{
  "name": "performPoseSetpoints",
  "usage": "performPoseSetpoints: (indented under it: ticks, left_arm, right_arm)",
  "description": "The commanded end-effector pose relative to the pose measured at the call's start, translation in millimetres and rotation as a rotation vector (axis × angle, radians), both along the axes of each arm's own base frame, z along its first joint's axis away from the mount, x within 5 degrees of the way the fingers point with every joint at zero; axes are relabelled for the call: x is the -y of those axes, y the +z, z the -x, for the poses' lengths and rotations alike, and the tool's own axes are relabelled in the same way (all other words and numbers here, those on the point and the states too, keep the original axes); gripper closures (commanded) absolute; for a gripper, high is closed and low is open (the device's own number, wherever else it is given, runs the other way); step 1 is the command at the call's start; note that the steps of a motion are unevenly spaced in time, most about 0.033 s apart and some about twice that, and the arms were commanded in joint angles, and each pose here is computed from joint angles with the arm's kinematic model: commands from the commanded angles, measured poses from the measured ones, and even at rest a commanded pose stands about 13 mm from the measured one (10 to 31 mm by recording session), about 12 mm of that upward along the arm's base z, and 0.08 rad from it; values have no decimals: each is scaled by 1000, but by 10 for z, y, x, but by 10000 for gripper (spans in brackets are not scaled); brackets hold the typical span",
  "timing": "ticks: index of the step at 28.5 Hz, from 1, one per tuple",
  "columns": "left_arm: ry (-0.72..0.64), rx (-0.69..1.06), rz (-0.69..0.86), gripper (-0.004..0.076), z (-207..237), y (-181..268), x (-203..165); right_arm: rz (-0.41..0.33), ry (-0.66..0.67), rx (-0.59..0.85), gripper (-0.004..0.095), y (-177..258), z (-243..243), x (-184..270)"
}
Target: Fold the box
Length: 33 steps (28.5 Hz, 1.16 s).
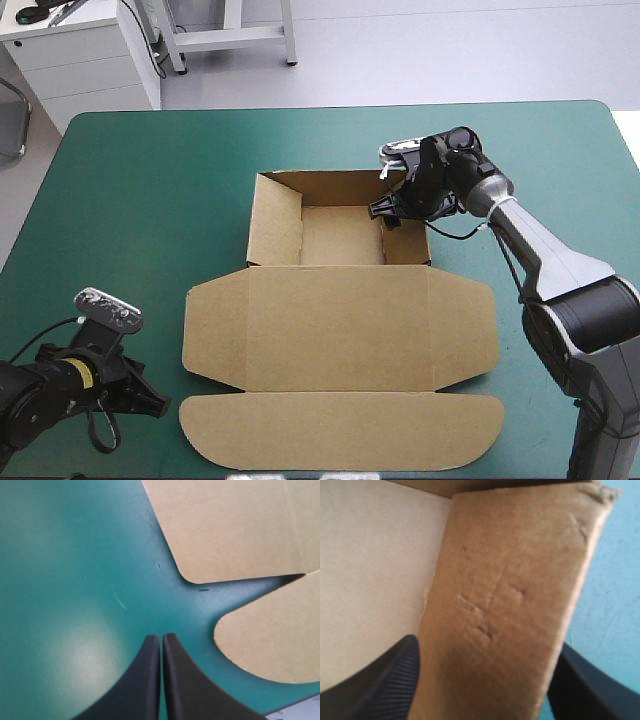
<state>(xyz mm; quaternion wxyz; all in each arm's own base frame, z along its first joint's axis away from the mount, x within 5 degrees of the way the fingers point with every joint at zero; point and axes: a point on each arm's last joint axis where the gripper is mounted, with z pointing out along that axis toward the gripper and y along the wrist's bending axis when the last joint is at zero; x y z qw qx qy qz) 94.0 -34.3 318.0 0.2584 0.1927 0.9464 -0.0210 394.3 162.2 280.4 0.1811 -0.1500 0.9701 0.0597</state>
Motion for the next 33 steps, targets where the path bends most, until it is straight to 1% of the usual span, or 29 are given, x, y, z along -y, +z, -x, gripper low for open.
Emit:
performPoseSetpoints:
  ticks: [1,3,4,9,13,16,18,25,29,33]
  left_arm:
    - [18,114,64,731,103,137,-42]
    - [18,147,79,731,174,168,-73]
    - [18,154,82,731,189,174,-79]
    - [25,171,95,731,228,190,-96]
    - [33,170,101,731,228,190,-96]
    - [33,170,101,731,228,190,-96]
    - [33,170,101,731,228,190,-96]
    - [36,177,89,731,223,192,-107]
    - [38,185,77,731,217,194,-117]
    - [48,191,65,731,211,196,-131]
  right_arm:
    - [-42,-39,101,598,267,-4,53]
    - [-52,-40,120,843,277,-20,45]
    - [-53,-40,123,917,278,-22,44]
    - [-49,-32,139,928,328,-22,49]
    - [-32,-44,194,928,513,-72,125]
    - [-7,-60,236,928,686,-130,292]
    - [16,-79,261,928,807,-167,452]
    - [51,-216,314,928,1184,-226,1116]
    - [47,-311,312,928,1268,-219,1515]
    - [72,-392,301,928,1262,-203,1906]
